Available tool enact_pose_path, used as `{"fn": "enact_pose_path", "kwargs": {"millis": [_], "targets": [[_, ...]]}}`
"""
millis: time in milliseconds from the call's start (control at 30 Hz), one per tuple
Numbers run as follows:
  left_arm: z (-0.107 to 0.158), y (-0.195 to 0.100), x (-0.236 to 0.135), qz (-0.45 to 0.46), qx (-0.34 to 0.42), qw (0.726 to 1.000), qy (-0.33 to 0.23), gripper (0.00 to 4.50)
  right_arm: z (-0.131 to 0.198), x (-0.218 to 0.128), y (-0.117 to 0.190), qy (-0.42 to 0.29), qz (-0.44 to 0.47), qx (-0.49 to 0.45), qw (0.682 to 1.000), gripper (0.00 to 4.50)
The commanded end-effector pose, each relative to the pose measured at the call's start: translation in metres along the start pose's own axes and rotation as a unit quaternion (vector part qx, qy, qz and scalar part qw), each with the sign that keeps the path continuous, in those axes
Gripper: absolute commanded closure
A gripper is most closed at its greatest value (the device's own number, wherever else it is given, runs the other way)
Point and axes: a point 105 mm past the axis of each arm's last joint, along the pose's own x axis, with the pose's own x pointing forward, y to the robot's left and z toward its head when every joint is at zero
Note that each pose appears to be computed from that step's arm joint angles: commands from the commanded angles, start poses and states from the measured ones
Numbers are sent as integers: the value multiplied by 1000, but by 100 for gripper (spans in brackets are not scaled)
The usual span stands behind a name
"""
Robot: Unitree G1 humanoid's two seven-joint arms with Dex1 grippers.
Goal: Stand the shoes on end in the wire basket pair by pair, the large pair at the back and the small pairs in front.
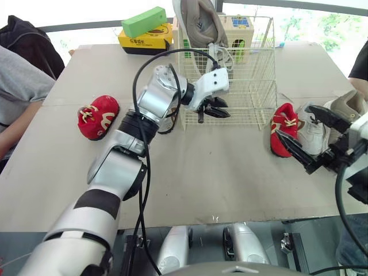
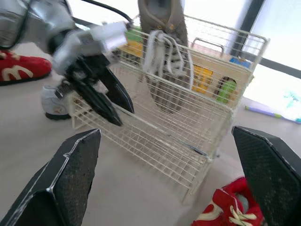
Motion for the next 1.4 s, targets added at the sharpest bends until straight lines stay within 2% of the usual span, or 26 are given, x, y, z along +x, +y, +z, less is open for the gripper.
{"fn": "enact_pose_path", "kwargs": {"millis": [33,67,133,167,233,333,400,467,533,700,900,1033,1200,1233,1300,1400], "targets": [[52,11,-33,66,-59,990,-112,120,11,-1,-13,-11,-19,2,1000,15],[63,12,-40,77,-80,983,-146,87,14,0,-17,-17,-24,7,1000,15],[77,12,-52,89,-116,966,-214,87,16,3,-28,-11,-38,16,999,15],[84,9,-55,80,-138,953,-256,87,14,3,-36,13,-48,2,999,15],[86,-12,-58,62,-98,944,-308,87,1,-2,-59,99,-89,-11,991,15],[56,-46,-59,10,-118,947,-299,87,-9,-11,-94,169,-139,14,976,15],[53,-66,-57,-28,-134,942,-305,87,-15,-23,-113,211,-162,6,964,15],[36,-86,-57,-52,-147,943,-293,87,-35,-34,-139,298,-195,2,934,15],[23,-103,-61,-74,-160,942,-286,87,-53,-38,-160,357,-208,15,911,15],[19,-130,-54,-111,-139,945,-275,87,-87,-44,-198,412,-225,78,879,15],[20,-135,-48,-103,-132,945,-281,87,-106,-58,-236,451,-253,101,850,15],[19,-135,-50,-91,-130,944,-289,87,-123,-50,-241,472,-250,125,836,15],[17,-140,-48,-88,-108,948,-287,87,-151,-22,-216,479,-195,206,831,15],[17,-140,-47,-89,-100,949,-286,78,-155,-19,-212,479,-187,216,830,57],[17,-140,-46,-89,-94,950,-285,78,-159,-14,-208,481,-176,223,829,91],[15,-140,-46,-88,-88,951,-282,78,-157,-10,-211,470,-182,224,834,237]]}}
